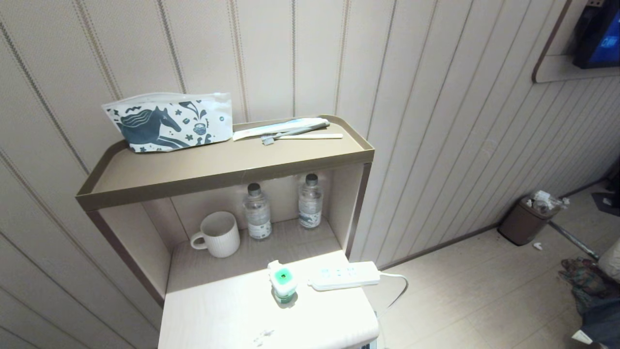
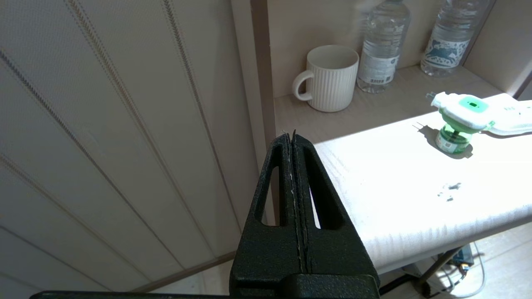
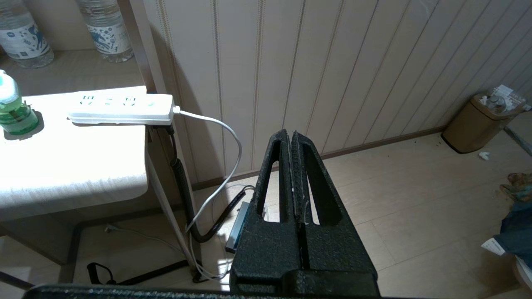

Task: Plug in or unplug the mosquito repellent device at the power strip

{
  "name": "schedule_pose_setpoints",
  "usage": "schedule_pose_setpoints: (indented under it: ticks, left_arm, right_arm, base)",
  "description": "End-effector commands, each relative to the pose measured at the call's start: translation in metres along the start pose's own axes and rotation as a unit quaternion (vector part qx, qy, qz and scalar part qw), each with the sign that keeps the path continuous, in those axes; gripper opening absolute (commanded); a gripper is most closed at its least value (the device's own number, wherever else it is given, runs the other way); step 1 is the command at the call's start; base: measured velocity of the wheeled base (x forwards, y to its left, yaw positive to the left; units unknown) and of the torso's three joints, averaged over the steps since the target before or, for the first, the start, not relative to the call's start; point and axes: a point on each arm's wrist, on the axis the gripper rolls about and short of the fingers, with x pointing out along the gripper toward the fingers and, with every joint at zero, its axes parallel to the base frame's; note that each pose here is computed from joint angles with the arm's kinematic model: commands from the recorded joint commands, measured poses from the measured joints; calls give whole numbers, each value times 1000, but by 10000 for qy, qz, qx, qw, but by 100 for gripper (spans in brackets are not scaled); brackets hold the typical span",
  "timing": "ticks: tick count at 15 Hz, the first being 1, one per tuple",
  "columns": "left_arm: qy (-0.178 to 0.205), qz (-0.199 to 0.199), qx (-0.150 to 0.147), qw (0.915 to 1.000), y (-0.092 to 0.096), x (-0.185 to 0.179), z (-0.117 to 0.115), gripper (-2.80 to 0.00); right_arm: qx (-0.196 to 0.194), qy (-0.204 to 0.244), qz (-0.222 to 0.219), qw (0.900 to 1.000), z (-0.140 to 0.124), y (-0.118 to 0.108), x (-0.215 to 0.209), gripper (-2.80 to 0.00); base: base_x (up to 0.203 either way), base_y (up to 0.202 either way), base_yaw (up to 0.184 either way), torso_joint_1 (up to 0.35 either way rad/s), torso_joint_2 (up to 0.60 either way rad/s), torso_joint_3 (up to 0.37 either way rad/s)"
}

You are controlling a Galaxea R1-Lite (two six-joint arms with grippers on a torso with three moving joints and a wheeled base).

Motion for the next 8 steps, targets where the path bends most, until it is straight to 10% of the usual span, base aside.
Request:
schedule_pose_setpoints:
  ticks: [1, 8]
  left_arm:
    - [9, -6, 2, 10000, 0, 0, 0, -280]
    - [9, 1, 2, 10000, 0, 0, 0, -280]
  right_arm:
    - [2, 11, -2, 10000, 0, 0, 0, -280]
    - [150, -34, -18, 9999, 0, 0, 1, -280]
  base:
    - [0, 0, 0, 0, 0, 0]
    - [0, 0, 0, 0, 0, 0]
